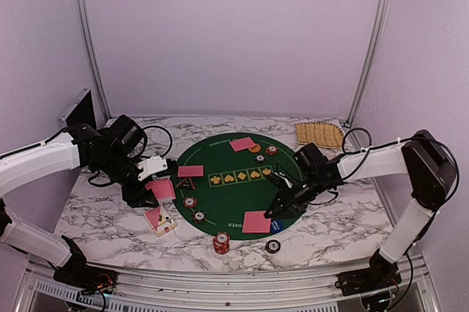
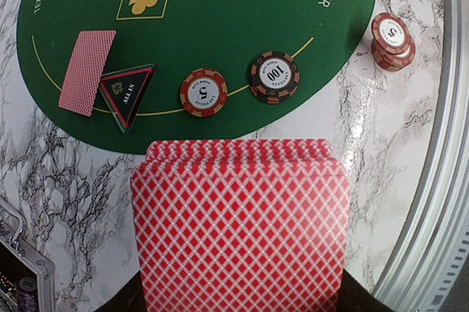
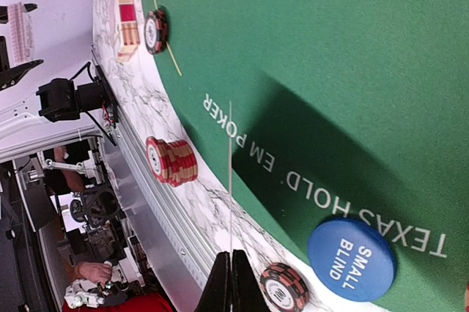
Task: Distribute texas hold em gaming equipment
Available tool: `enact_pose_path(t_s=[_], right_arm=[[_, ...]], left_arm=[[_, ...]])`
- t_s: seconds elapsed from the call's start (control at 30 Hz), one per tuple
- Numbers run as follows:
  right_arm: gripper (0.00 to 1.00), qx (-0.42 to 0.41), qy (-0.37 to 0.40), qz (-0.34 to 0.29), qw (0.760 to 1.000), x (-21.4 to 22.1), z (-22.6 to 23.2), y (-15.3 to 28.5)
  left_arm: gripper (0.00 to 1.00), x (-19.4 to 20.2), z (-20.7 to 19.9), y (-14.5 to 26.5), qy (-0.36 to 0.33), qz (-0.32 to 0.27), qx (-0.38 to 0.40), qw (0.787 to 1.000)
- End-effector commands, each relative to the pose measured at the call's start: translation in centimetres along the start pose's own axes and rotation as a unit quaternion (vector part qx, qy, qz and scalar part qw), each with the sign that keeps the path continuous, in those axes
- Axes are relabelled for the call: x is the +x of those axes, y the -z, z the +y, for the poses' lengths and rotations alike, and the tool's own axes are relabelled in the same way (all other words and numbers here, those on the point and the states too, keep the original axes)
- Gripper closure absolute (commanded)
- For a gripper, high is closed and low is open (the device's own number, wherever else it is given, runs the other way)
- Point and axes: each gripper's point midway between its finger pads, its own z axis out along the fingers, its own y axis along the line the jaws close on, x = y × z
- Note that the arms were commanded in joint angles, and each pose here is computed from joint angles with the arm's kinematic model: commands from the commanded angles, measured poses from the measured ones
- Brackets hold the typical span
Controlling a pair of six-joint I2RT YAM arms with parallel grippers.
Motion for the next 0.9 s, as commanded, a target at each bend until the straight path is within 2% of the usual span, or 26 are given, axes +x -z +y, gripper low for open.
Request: enact_pose_path(t_s=[0.0, 0.13, 0.23, 0.47, 0.6, 0.73, 0.87], right_arm=[[0.99, 0.044, 0.004, 0.003, 0.999, -1.1, -1.6, 0.0], [0.92, 0.078, 0.010, -0.009, 0.997, -2.6, -2.2, 0.1], [0.81, 0.096, 0.013, -0.016, 0.995, -3.7, -2.5, 0.2], [0.49, 0.144, 0.022, -0.021, 0.989, -4.5, -3.2, 1.0], [0.38, 0.185, 0.032, -0.042, 0.981, -5.3, -3.1, 2.5], [0.27, 0.188, 0.048, -0.095, 0.976, -7.5, -0.5, 4.4], [0.16, 0.133, 0.073, -0.136, 0.979, -9.0, 4.5, 4.1]], left_arm=[[1.00, -0.9, 0.2, 0.8, 0.001, -0.016, -0.002, 1.000], [1.00, -0.9, 0.2, 0.9, 0.001, -0.016, -0.003, 1.000], [1.00, -0.8, 0.1, 0.8, 0.000, -0.015, -0.002, 1.000], [1.00, -0.6, 0.1, 0.8, -0.002, -0.013, -0.004, 1.000], [1.00, -0.5, 0.0, 0.7, -0.003, -0.012, -0.001, 1.000], [1.00, -0.6, 0.0, 0.6, -0.002, -0.013, 0.002, 1.000], [1.00, -0.7, 0.0, 0.7, 0.000, -0.014, 0.001, 1.000]])
